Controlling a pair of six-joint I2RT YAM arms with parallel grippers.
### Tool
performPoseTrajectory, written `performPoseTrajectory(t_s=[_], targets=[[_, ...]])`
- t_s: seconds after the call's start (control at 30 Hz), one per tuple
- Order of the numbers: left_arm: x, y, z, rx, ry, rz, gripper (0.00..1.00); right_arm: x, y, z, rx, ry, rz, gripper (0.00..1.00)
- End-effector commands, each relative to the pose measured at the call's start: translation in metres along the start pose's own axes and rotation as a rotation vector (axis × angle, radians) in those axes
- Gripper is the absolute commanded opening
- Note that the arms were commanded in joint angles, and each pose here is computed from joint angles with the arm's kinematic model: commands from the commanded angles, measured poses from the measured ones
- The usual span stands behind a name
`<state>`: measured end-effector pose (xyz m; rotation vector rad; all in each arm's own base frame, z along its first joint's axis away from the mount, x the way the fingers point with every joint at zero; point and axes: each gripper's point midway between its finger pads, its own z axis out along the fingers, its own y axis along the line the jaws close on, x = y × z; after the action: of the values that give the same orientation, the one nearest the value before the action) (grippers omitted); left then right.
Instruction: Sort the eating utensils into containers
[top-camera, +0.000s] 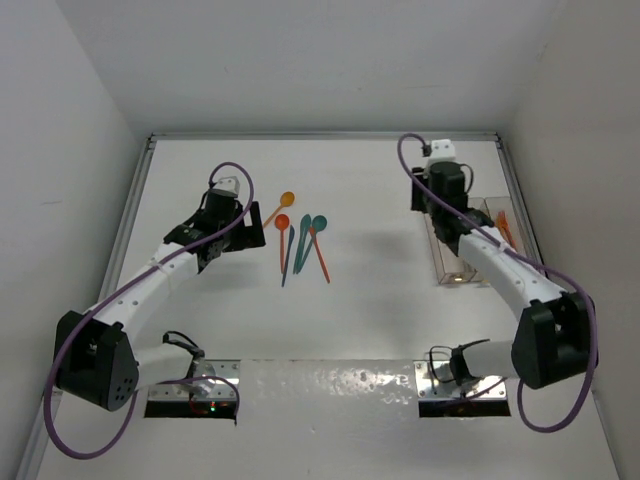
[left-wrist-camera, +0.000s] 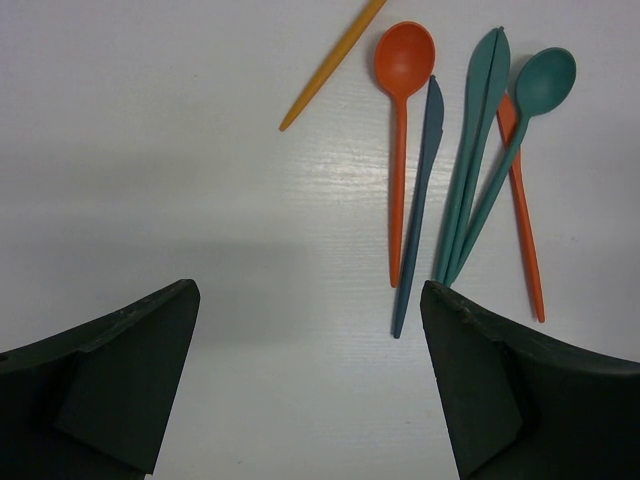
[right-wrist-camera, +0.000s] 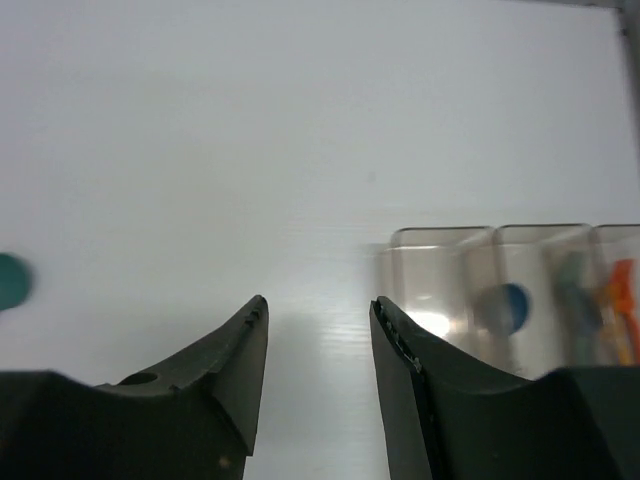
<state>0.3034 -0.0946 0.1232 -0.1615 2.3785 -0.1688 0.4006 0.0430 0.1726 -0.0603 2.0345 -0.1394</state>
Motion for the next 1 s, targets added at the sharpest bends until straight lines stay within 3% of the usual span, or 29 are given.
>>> performPoseTrajectory(t_s=[0.0, 0.2, 0.37, 0.57, 0.97], targets=[[-0.013, -0.007, 0.000, 0.020, -0.042, -0.010, 0.91, 0.006, 0.037, -0.003, 0.071, 0.044, 0.196, 0.46], [-0.012, -0.006, 0.000, 0.013, -0.036, -0.015, 0.91, 0.026, 0.151, 0.006, -0.012, 0.115, 0.111, 0.45], [-0.011, -0.005, 0.001, 0.006, -0.031, -0.017, 0.91, 0.031, 0.220, 0.018, -0.065, 0.115, 0.161, 0.45], [-0.010, -0.001, 0.002, -0.015, -0.030, -0.016, 0.91, 0.046, 0.249, 0.047, -0.024, 0.149, 0.246, 0.47], [-0.007, 0.002, 0.004, -0.027, -0.019, -0.010, 0.91, 0.079, 0.281, 0.080, -0.047, 0.206, 0.247, 0.56]])
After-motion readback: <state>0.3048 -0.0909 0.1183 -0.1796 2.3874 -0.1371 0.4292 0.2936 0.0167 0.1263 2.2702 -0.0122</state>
